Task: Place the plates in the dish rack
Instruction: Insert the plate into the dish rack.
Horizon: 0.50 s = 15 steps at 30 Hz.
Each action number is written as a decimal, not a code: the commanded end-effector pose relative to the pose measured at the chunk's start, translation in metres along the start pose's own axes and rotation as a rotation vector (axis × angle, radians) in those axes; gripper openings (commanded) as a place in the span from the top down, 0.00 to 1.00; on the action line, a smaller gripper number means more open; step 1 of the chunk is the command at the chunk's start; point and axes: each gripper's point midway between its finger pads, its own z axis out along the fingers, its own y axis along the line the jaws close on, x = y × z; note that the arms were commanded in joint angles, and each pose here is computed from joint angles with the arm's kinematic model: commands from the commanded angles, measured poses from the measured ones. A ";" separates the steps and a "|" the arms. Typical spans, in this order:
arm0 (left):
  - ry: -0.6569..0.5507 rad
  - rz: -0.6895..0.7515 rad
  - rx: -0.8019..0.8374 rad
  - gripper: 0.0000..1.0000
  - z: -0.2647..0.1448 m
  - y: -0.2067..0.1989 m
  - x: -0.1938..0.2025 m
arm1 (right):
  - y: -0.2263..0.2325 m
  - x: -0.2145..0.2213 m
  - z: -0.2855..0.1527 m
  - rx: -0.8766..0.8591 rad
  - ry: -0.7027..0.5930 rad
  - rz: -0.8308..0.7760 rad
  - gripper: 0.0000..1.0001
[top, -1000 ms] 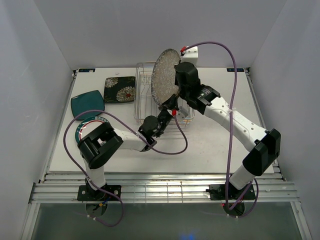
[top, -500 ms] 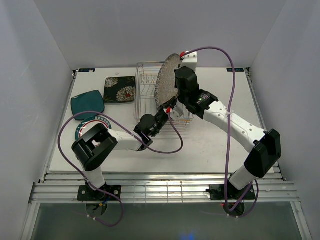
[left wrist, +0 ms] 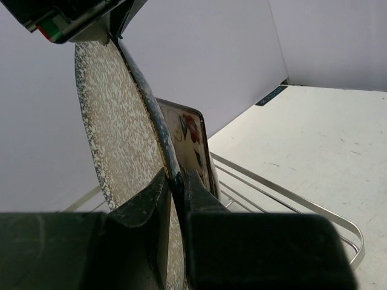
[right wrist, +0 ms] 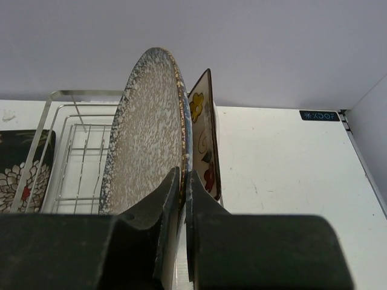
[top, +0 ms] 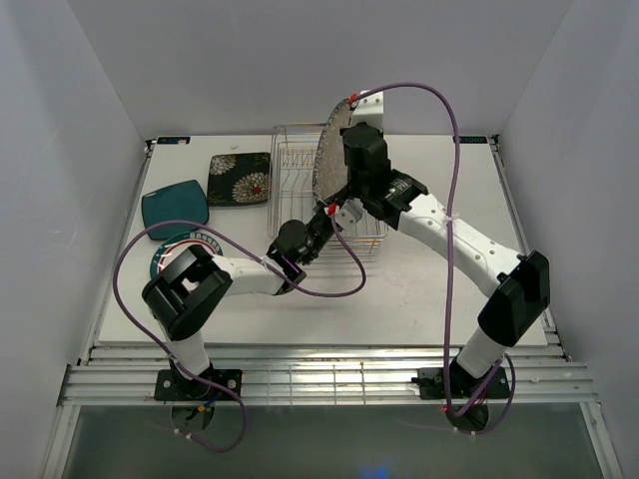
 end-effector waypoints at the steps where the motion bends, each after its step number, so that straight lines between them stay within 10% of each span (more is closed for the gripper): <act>1: -0.147 0.000 0.051 1.00 0.007 0.004 -0.056 | -0.001 -0.107 -0.019 -0.033 -0.259 0.205 0.92; 15: -0.162 -0.083 0.056 1.00 0.010 0.023 -0.052 | 0.000 -0.115 -0.011 0.049 -0.274 0.149 0.92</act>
